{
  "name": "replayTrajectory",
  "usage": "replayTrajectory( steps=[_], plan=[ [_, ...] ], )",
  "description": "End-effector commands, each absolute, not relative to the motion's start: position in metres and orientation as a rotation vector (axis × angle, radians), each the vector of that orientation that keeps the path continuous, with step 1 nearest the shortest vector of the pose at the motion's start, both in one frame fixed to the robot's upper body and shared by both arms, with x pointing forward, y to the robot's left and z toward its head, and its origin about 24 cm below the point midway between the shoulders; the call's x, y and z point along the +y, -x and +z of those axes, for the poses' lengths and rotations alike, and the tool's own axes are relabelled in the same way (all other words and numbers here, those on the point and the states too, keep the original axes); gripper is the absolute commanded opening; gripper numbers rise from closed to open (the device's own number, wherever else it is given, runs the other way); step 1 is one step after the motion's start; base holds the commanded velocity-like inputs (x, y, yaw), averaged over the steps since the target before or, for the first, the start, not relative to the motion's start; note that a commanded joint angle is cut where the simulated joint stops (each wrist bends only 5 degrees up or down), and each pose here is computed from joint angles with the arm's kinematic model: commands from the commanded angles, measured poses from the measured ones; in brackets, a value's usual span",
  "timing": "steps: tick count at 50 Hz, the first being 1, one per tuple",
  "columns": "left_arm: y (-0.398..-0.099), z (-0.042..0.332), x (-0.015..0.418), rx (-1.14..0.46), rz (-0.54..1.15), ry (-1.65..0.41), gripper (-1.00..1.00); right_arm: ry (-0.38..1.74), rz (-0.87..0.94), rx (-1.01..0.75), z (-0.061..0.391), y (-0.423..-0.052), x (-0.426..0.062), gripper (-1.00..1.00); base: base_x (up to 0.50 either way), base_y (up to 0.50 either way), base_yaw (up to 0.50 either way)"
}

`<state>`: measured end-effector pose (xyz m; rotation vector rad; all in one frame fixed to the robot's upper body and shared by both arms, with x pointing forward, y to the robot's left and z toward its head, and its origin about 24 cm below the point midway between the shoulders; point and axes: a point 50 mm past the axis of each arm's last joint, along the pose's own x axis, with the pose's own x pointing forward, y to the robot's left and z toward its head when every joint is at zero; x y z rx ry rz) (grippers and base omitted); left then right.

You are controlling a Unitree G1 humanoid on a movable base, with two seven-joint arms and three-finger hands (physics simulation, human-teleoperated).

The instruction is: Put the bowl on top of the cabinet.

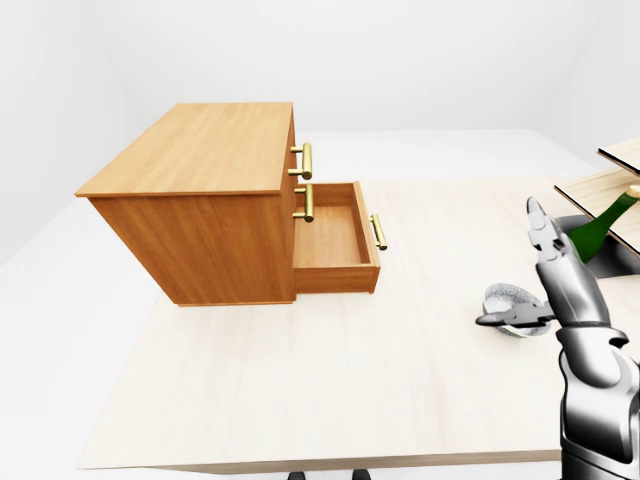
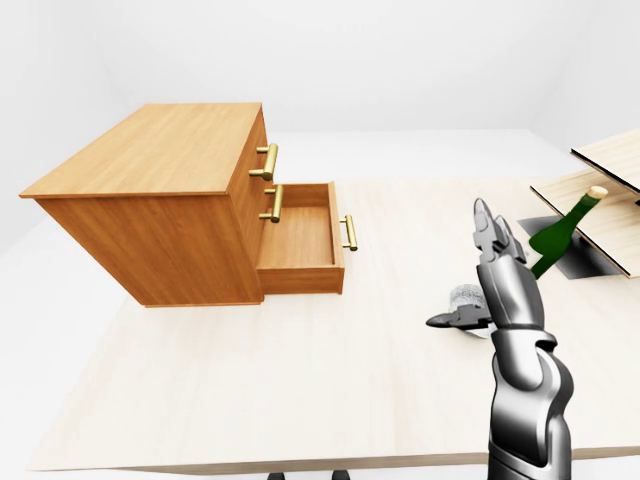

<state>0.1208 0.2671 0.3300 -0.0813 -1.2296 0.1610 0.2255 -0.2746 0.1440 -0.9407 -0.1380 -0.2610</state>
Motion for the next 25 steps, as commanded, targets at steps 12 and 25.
replayTrajectory(
  steps=[12,25],
  plan=[
    [-0.120,0.331,0.268,-1.232,0.162,0.083,1.00,0.980,-0.254,-0.093,0.128,-0.225,-0.278,1.00,0.00,0.00,0.00],
    [-0.120,0.331,0.268,-1.231,0.163,0.081,1.00,0.991,-0.257,-0.050,0.114,-0.226,-0.282,1.00,0.00,0.00,0.00]
  ],
)
